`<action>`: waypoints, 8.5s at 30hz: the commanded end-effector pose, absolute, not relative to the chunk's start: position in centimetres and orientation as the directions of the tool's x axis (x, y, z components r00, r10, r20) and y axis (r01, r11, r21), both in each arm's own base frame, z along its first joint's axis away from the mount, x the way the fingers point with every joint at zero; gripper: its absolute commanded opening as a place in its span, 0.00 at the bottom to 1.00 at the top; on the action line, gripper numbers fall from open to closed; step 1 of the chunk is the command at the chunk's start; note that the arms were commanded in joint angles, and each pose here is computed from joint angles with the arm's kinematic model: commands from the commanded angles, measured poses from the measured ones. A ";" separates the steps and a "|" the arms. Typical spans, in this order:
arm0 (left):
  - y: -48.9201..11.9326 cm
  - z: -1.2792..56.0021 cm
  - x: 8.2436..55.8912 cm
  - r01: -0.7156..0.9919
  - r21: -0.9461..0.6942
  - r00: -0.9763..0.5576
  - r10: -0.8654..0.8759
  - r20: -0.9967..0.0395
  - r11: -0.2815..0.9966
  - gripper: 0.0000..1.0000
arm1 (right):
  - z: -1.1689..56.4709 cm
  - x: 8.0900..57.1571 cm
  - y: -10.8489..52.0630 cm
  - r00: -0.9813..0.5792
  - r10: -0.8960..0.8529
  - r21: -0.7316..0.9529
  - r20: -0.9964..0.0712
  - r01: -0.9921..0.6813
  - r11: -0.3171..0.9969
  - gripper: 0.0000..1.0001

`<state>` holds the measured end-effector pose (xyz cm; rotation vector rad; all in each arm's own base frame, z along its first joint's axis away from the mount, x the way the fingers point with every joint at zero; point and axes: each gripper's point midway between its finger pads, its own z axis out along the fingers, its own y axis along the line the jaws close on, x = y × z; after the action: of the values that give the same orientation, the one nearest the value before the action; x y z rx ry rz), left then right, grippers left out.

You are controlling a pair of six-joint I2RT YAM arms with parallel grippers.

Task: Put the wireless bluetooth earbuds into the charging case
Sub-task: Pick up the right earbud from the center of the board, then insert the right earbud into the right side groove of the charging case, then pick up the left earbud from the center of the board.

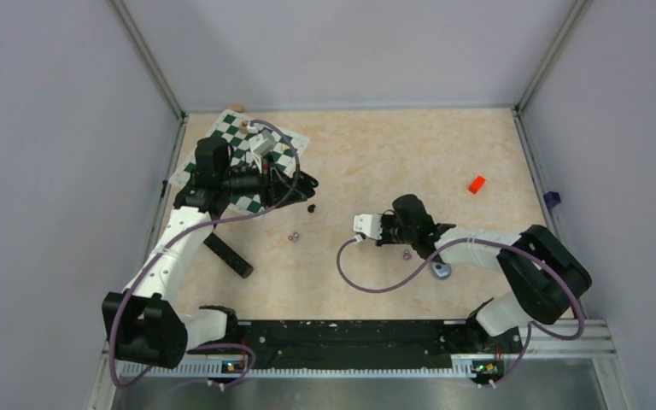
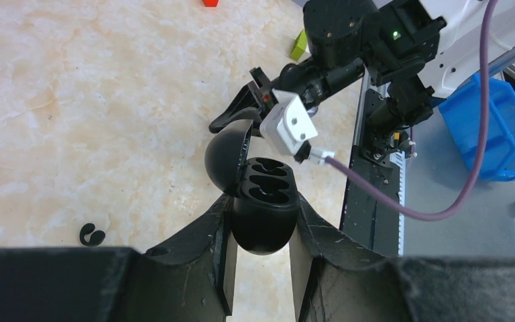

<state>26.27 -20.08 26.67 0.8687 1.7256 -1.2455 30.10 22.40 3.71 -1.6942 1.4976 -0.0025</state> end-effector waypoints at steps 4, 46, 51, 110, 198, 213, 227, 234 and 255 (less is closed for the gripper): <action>-20.2 27.0 26.6 0.895 -0.371 -0.396 0.057 -0.917 0.246 0.00 | 11.5 30.2 24.2 0.197 -0.633 -0.434 -0.748 -0.868 0.242 0.00; -28.1 28.7 22.8 0.913 -0.405 -0.399 0.113 -0.910 -0.041 0.00 | 36.7 19.2 28.8 0.155 0.042 -0.155 -0.987 -0.988 0.013 0.00; -28.2 28.2 21.8 0.912 -0.401 -0.392 0.109 -0.913 -0.082 0.00 | 36.1 19.0 28.8 0.133 0.055 -0.133 -0.990 -0.991 0.000 0.00; -28.1 28.7 20.1 0.919 -0.365 -0.356 0.082 -0.931 -0.151 0.00 | 31.9 21.1 31.0 0.021 0.095 -0.018 -0.995 -0.999 0.039 0.04; -22.6 32.4 22.7 0.987 -0.160 -0.161 0.062 -0.985 0.024 0.00 | 30.7 31.0 29.8 -0.003 -0.071 -0.029 -0.998 -0.892 0.450 0.49; -16.4 30.2 23.4 0.969 -0.141 -0.159 0.077 -0.984 0.202 0.00 | 19.2 37.5 35.7 -0.331 -0.134 0.239 -0.934 -0.858 0.455 0.43; -15.2 29.0 22.8 0.961 -0.127 -0.147 0.064 -0.987 0.247 0.00 | 11.2 39.4 42.9 -0.516 -0.233 0.376 -0.824 -0.806 0.457 0.35; -15.3 28.9 22.7 0.963 -0.136 -0.152 0.054 -0.987 0.234 0.00 | 8.6 37.3 45.3 -0.596 -0.272 0.463 -0.756 -0.779 0.422 0.30; -15.4 29.2 22.3 0.968 -0.146 -0.157 0.037 -0.987 0.206 0.00 | 5.0 35.0 43.1 -0.606 -0.368 0.418 -0.706 -0.775 0.474 0.29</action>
<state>22.76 -15.29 28.25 0.9871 1.5088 -1.1365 35.53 43.52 4.18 -0.9097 2.2073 1.0499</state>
